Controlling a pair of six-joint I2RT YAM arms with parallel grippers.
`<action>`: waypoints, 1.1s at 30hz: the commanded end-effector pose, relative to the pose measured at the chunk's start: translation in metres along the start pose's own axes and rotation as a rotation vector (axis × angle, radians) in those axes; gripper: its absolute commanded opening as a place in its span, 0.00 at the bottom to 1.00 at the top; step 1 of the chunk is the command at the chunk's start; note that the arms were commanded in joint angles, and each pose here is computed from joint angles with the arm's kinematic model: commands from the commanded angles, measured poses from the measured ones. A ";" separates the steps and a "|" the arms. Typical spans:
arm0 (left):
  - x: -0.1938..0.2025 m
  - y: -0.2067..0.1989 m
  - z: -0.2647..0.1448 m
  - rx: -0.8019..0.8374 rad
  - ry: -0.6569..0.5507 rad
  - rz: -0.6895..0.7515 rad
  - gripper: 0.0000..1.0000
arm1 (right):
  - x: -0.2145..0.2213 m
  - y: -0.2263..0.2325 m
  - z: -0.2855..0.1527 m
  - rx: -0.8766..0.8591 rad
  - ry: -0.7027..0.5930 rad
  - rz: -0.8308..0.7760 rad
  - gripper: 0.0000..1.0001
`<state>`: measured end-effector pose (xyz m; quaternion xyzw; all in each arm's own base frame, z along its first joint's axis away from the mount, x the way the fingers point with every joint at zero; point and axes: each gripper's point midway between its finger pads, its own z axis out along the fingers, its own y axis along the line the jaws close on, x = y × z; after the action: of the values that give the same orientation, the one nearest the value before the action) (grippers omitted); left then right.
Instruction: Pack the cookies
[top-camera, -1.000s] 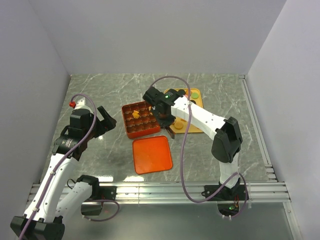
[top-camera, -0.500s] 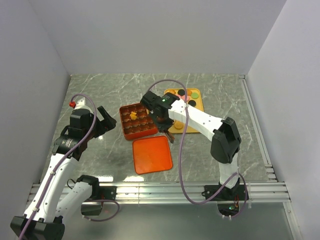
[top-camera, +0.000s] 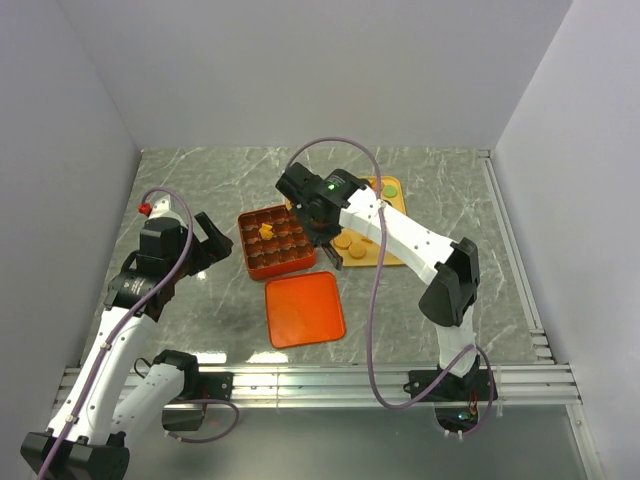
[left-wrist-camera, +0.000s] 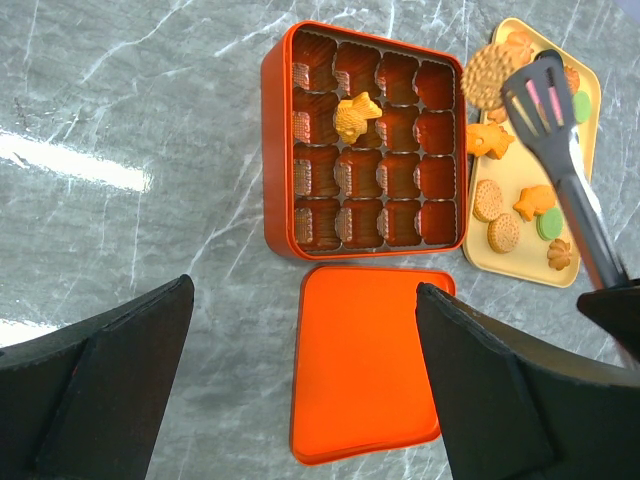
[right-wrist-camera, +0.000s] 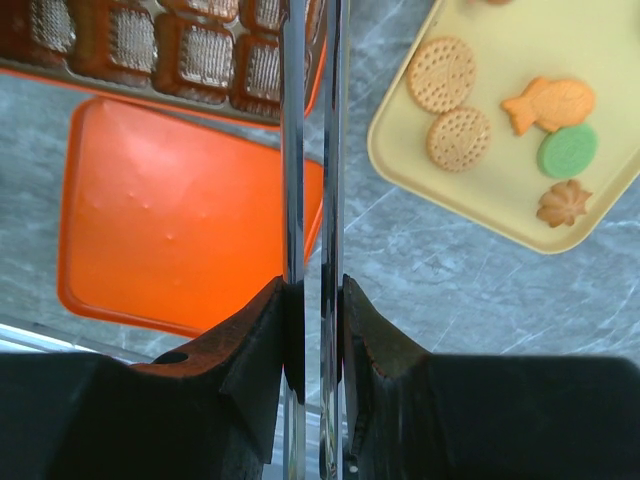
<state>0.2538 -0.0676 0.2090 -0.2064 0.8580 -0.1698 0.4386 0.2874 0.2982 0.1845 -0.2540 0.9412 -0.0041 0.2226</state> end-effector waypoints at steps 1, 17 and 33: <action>-0.004 -0.003 -0.001 0.015 -0.022 0.006 0.99 | -0.016 -0.003 -0.011 0.028 -0.059 0.013 0.00; -0.005 -0.003 -0.002 0.013 -0.023 0.006 0.99 | 0.010 0.002 0.062 0.096 0.062 -0.048 0.00; -0.003 -0.003 0.000 0.010 -0.014 0.008 0.99 | -0.004 -0.003 0.054 0.116 0.011 -0.018 0.00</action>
<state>0.2538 -0.0677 0.2089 -0.2064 0.8581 -0.1699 0.4384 0.3024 0.2939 0.1076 -0.2687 0.9419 -0.0794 0.1851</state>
